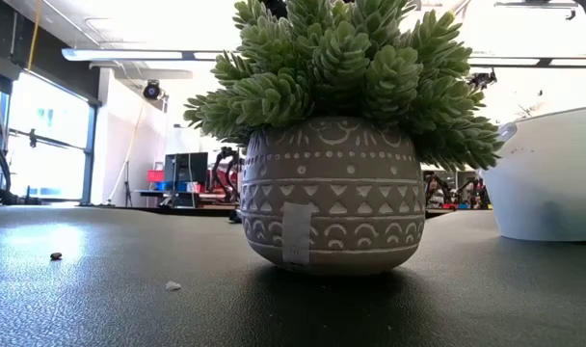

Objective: Sort candy
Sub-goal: Put the white candy wrapper into the white bucket

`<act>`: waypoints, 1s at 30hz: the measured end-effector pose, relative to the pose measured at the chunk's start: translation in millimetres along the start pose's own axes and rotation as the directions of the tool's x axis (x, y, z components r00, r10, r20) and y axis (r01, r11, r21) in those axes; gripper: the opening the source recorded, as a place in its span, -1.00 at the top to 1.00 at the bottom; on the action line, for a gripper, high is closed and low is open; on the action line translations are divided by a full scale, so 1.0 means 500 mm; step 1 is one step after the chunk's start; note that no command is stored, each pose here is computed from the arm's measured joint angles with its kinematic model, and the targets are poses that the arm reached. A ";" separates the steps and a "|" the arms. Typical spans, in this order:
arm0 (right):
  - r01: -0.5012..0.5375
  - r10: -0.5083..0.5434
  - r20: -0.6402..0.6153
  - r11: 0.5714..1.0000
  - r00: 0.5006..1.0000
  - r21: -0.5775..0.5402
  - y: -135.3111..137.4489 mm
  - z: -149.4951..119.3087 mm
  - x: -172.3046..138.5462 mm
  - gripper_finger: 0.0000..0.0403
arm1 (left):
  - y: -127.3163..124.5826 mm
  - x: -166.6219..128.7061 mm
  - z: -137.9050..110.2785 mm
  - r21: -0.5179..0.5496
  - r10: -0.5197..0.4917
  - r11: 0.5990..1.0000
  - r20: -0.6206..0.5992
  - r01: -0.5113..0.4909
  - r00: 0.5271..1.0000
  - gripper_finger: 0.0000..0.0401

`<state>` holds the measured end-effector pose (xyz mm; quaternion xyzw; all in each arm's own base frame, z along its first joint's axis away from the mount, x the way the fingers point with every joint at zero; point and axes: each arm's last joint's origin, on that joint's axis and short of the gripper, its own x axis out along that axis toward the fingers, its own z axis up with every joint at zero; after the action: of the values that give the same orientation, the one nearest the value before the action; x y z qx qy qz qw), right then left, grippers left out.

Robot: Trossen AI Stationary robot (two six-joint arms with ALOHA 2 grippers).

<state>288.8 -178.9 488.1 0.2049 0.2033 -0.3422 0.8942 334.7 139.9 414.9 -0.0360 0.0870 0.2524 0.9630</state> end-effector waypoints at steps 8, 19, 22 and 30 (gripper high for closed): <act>0.249 -0.256 -0.333 0.966 0.907 -0.065 -0.045 -0.069 -0.047 0.92 | 0.010 -0.032 -0.028 0.001 0.017 1.000 -0.214 -0.017 0.977 0.34; 0.259 -0.217 -0.472 0.966 0.854 0.023 -0.026 -0.127 -0.060 0.92 | 0.025 -0.078 -0.035 0.133 0.134 0.987 -0.327 -0.095 0.935 0.35; 0.294 -0.222 -0.553 0.955 0.803 0.043 -0.022 -0.179 -0.061 0.92 | 0.038 -0.099 -0.037 0.184 0.208 0.972 -0.365 -0.149 0.907 0.35; 0.468 -0.213 -0.774 0.876 0.596 0.119 -0.031 -0.361 -0.077 0.92 | 0.085 -0.156 -0.025 0.279 0.362 0.922 -0.388 -0.266 0.847 0.35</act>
<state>211.4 -77.6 353.7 0.4202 0.5275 -0.4229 0.6053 245.1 137.8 416.0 0.0280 0.3301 0.3822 0.8627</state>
